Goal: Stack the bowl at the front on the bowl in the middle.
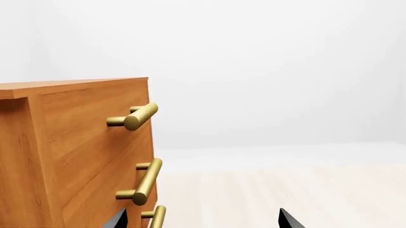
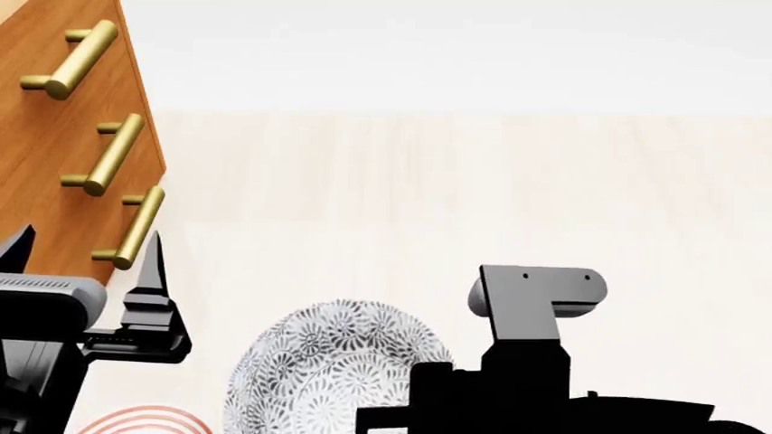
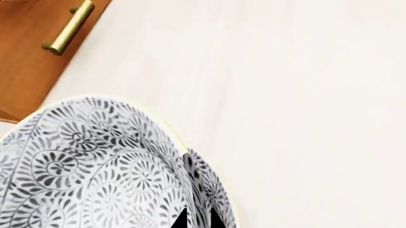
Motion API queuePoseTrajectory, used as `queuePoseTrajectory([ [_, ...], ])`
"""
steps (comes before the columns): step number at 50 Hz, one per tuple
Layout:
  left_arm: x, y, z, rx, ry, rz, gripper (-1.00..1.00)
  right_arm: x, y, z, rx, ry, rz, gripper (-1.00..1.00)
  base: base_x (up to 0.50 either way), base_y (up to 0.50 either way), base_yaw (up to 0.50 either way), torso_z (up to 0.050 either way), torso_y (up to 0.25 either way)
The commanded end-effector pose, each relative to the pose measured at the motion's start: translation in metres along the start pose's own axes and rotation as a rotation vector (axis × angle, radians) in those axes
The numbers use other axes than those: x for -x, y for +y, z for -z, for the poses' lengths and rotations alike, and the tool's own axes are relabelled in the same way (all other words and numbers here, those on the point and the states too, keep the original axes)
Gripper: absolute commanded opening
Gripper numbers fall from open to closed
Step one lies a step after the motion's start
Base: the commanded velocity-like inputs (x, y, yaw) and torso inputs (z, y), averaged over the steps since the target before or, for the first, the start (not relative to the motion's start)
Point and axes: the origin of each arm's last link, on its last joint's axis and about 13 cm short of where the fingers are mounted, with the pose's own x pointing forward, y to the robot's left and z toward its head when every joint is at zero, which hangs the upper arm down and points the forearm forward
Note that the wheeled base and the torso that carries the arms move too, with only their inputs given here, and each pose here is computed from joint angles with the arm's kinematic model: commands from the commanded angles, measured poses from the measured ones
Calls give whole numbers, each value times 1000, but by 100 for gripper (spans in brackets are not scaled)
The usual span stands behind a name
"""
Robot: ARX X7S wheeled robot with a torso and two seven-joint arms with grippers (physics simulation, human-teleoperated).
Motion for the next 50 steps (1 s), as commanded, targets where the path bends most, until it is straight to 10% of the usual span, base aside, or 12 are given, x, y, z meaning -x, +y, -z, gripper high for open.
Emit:
queuePoseTrajectory([
  [1,0,0,1,-2,2,1,100,-16,-6,7,-13,33,-22,-100,0,0,0,0,0],
  [14,0,0,1,-1,1,1,100,-20,-7,9,-13,43,-23,-100,0,0,0,0,0],
  [15,-1,0,1,-1,3,1,100,-20,-7,9,-14,43,-26,100,0,0,0,0,0],
  [39,-1,0,2,-1,4,2,100,-20,-7,8,-5,49,-27,100,0,0,0,0,0],
  [50,-2,-1,1,0,4,2,100,24,10,-16,53,-69,-11,100,0,0,0,0,0],
])
